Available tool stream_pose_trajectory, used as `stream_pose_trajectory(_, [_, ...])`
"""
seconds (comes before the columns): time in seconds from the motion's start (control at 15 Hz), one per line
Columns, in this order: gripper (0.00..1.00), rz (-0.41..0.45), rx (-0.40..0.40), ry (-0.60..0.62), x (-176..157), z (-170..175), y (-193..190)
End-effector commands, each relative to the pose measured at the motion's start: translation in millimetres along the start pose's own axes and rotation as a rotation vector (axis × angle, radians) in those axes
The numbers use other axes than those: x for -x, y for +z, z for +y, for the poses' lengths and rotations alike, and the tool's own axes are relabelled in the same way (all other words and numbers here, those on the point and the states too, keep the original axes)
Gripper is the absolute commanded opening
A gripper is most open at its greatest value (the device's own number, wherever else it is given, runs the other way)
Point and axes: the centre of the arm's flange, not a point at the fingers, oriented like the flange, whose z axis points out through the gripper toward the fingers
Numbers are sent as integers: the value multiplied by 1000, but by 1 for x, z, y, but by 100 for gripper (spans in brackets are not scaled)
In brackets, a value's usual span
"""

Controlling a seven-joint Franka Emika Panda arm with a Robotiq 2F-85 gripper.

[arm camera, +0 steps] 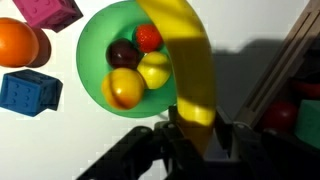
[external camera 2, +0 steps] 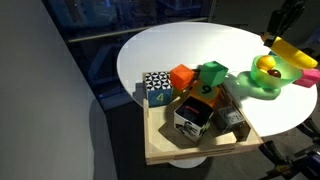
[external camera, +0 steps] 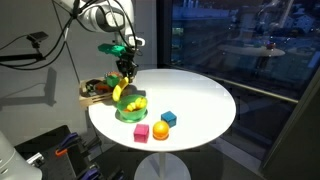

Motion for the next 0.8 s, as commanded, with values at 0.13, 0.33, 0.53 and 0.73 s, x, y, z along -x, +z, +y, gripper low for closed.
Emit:
stream_pose_trajectory(0.13, [13,-5,-8,67,-1,-31,-5])
stream_pose_trajectory(0.33, [13,-6,-6,97,-3,-49,0])
stream_pose_trajectory(0.53, [13,4,-3,116,-6,-63,9])
stream_pose_trajectory(0.73, [13,6,-3,130,-11,-70,21])
